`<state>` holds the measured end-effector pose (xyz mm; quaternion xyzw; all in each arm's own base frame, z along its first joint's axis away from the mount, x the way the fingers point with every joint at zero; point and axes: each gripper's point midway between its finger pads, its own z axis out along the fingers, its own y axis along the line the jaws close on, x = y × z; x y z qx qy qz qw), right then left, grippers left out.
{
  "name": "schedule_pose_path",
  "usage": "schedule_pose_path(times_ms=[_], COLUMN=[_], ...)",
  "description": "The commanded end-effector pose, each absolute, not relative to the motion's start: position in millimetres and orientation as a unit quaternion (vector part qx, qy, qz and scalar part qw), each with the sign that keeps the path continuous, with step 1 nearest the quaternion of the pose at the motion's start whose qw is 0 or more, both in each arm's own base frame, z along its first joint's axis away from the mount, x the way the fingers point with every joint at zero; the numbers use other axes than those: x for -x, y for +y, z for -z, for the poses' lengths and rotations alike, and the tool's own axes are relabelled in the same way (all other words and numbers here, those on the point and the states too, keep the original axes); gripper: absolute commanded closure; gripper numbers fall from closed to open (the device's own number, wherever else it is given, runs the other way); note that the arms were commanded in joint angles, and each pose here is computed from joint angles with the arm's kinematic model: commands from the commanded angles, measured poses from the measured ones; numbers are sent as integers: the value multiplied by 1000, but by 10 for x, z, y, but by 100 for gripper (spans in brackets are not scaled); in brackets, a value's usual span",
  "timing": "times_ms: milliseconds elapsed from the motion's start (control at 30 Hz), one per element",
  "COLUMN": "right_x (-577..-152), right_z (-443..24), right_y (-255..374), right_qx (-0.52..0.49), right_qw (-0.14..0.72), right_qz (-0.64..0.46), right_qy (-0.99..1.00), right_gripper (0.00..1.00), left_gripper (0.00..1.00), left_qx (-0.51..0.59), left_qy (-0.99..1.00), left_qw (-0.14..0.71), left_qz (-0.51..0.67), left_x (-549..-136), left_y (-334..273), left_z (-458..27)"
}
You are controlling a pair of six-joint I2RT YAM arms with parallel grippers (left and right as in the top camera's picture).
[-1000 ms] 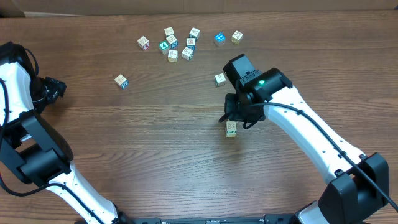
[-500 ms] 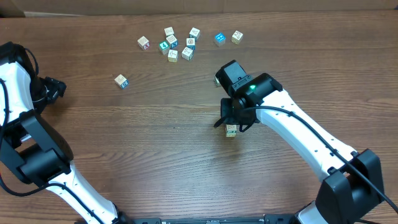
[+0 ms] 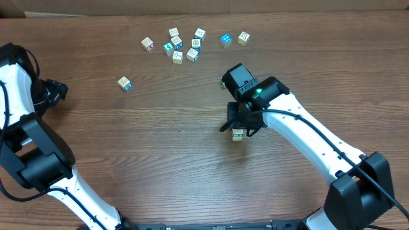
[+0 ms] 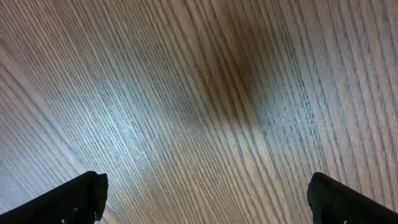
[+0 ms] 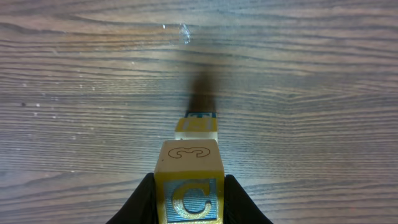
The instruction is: Form a tower
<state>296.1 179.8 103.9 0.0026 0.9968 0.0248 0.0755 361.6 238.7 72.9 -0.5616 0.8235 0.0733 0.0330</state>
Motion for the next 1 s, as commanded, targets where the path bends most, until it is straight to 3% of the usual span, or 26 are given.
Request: schedule_pose_path(times_ms=[0, 967], right_x=[-2934, -2962], right_z=[-947, -939], right_y=[1768, 1770], right_qx=[-4, -4], right_qw=[72, 78], right_qz=[-16, -16], right_qy=[997, 997], right_gripper=[96, 95], left_gripper=[0, 1], left_qx=[550, 550], left_qy=[831, 831], left_qw=[38, 38], left_qz=[-78, -78], left_x=[-3665, -3666], left_y=[2384, 2385], left_z=[-743, -744])
